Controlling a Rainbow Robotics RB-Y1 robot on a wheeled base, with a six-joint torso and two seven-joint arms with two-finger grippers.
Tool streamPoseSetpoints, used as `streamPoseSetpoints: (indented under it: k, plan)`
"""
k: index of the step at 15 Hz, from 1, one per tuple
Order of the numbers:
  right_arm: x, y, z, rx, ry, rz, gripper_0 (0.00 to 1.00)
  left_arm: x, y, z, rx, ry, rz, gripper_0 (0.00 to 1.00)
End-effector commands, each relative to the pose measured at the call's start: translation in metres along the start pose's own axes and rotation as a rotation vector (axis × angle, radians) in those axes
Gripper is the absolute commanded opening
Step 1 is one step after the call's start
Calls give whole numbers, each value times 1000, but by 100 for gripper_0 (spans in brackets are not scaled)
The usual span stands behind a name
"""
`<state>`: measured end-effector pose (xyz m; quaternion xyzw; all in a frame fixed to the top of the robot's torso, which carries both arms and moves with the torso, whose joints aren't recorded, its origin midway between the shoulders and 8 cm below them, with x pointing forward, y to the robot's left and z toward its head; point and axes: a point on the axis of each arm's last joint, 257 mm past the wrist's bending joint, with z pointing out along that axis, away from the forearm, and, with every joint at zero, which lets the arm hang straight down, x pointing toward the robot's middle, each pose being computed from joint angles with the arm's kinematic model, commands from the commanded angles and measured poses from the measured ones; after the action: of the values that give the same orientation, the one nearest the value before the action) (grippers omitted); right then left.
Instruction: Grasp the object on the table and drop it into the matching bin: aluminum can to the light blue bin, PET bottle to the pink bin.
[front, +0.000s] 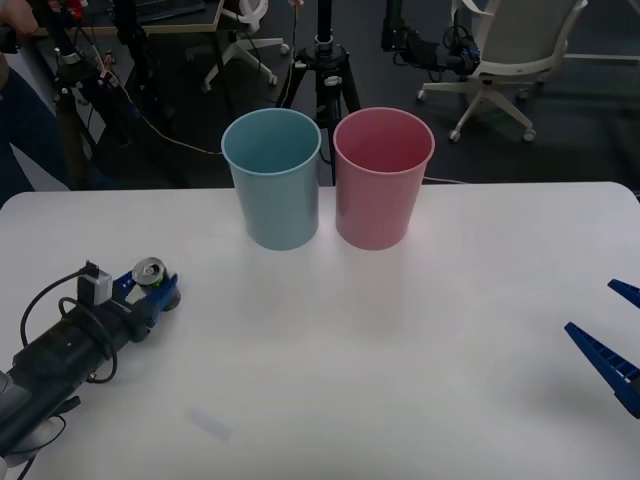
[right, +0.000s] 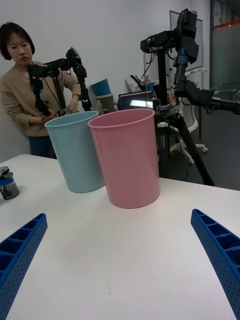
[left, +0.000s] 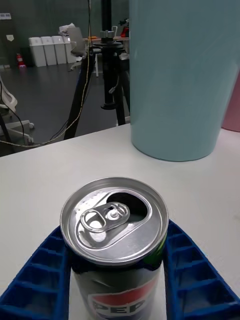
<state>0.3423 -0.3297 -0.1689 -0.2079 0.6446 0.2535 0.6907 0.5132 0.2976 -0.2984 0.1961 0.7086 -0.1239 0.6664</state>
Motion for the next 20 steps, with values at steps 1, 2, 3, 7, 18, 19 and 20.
streamPoseSetpoints:
  k: [1, 2, 3, 7, 18, 19, 20]
  plan:
    - [0, 0, 0, 0, 0, 0, 100, -1, 0, 0, 2, -2, -8, 0]
    - [0, 0, 0, 0, 0, 0, 100, -1, -1, 0, 4, -5, -12, 0]
    - [0, 0, 0, 0, 0, 0, 100, -3, -4, 0, 14, -13, -21, 0]
    - [0, 0, 0, 0, 0, 0, 100, -17, -2, -12, 34, -47, -18, 0]
    - [0, 0, 0, 0, 0, 0, 100, -115, -38, -63, 179, -121, 21, 0]
    - [0, 0, 0, 0, 0, 0, 100, -126, -43, -67, 197, -123, 19, 0]
    - [0, 0, 0, 0, 0, 0, 100, -138, -49, -71, 219, -126, 23, 0]
